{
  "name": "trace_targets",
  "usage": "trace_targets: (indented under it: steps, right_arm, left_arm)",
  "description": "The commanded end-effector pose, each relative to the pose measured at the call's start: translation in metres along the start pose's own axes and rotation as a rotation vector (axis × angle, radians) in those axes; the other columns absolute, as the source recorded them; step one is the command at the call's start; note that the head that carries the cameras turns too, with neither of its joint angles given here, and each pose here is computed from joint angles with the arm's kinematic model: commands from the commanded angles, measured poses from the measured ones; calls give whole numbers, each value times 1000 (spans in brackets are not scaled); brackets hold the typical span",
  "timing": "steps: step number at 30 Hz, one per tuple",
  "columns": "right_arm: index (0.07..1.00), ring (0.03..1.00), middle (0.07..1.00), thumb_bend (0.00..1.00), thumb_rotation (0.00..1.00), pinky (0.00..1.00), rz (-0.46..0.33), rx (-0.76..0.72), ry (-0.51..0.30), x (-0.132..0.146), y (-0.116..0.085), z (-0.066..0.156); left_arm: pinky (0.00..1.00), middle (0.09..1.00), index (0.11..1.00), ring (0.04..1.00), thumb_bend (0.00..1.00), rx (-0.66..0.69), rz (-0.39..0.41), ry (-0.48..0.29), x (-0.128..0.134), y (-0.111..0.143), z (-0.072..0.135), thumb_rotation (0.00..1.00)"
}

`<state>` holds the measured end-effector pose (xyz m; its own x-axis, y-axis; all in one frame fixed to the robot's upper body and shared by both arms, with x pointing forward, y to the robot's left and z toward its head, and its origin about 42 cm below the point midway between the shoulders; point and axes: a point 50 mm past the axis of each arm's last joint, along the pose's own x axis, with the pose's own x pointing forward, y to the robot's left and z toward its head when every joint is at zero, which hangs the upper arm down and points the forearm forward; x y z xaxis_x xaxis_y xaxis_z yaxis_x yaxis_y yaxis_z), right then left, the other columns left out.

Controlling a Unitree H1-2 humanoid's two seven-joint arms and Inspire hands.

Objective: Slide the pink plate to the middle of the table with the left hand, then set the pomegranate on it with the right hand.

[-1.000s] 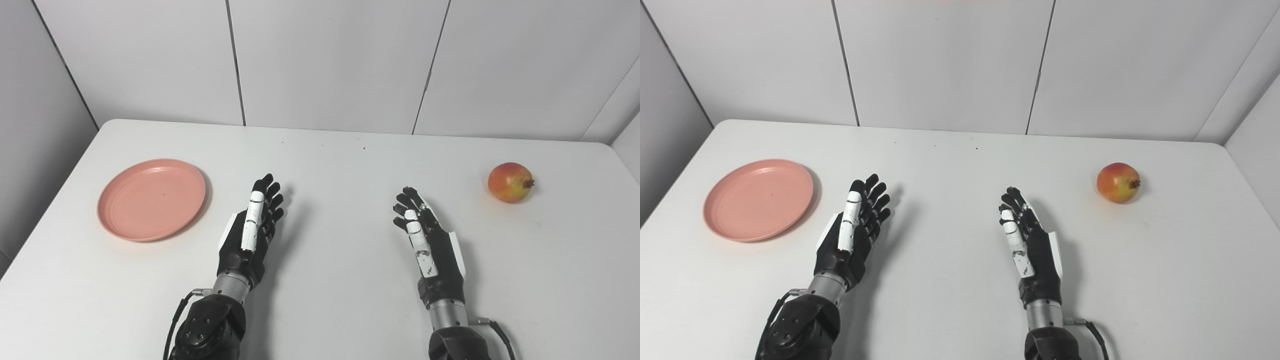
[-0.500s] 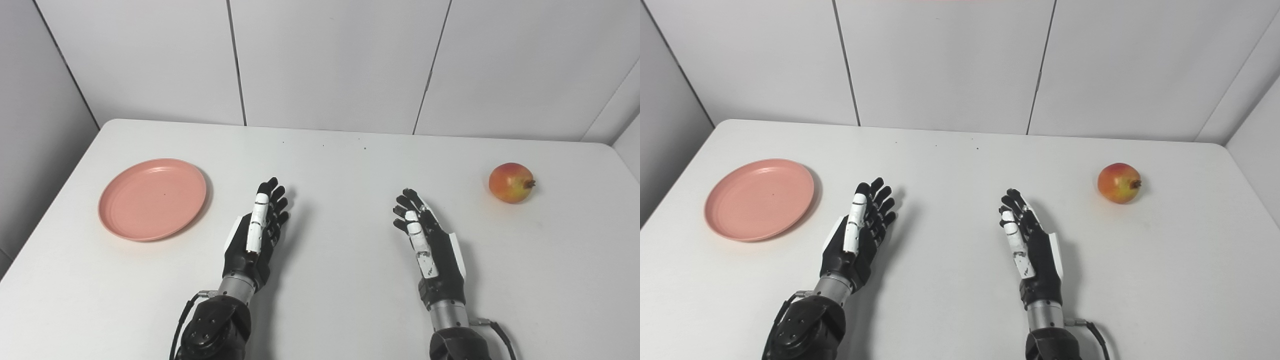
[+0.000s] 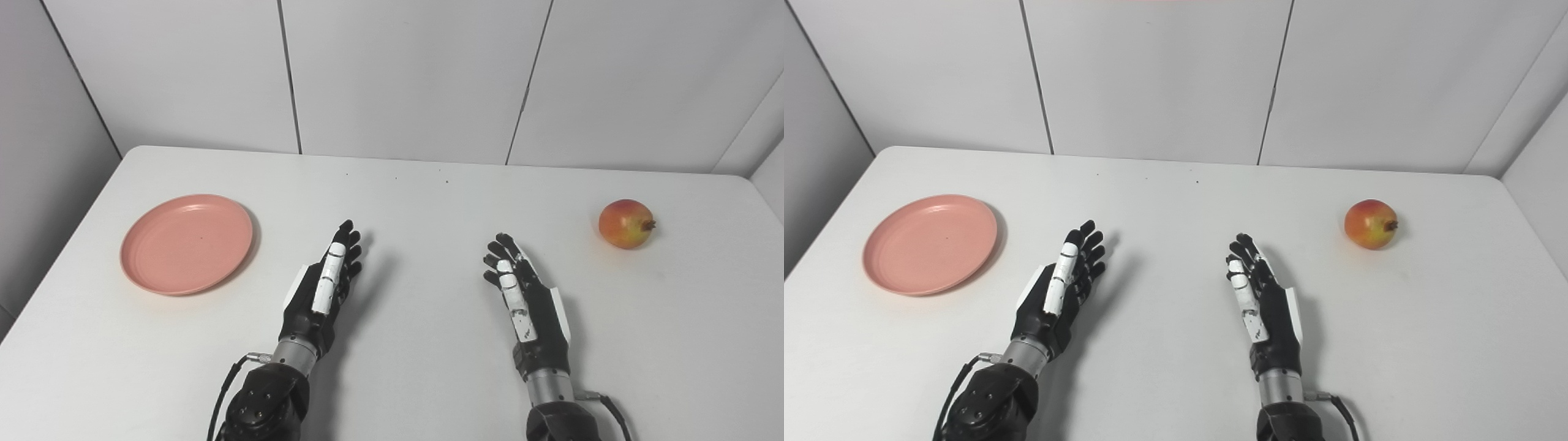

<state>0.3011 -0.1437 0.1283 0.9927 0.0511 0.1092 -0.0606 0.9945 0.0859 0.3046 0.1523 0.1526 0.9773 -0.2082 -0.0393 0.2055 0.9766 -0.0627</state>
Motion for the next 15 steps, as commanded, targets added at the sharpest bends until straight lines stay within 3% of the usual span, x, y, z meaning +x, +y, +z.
trace_targets:
  steps: [1, 5, 15]
  right_arm:
    - [899, 872, 887, 491, 884, 864, 9, 20, -103, 10, 5, 16]
    - [930, 899, 913, 497, 994, 896, 14, 27, -96, 10, 4, 16]
    - [938, 911, 922, 505, 1000, 916, 20, 42, -79, 10, 1, 14]
  left_arm:
    - [1000, 1000, 1000, 1000, 560, 60, -36, -85, 8, -6, 14, 1000]
    - [1000, 1000, 1000, 1000, 538, 165, -70, -98, 9, -8, 13, 1000]
    - [1000, 1000, 1000, 1000, 577, 312, -106, -87, 13, -10, 11, 1000]
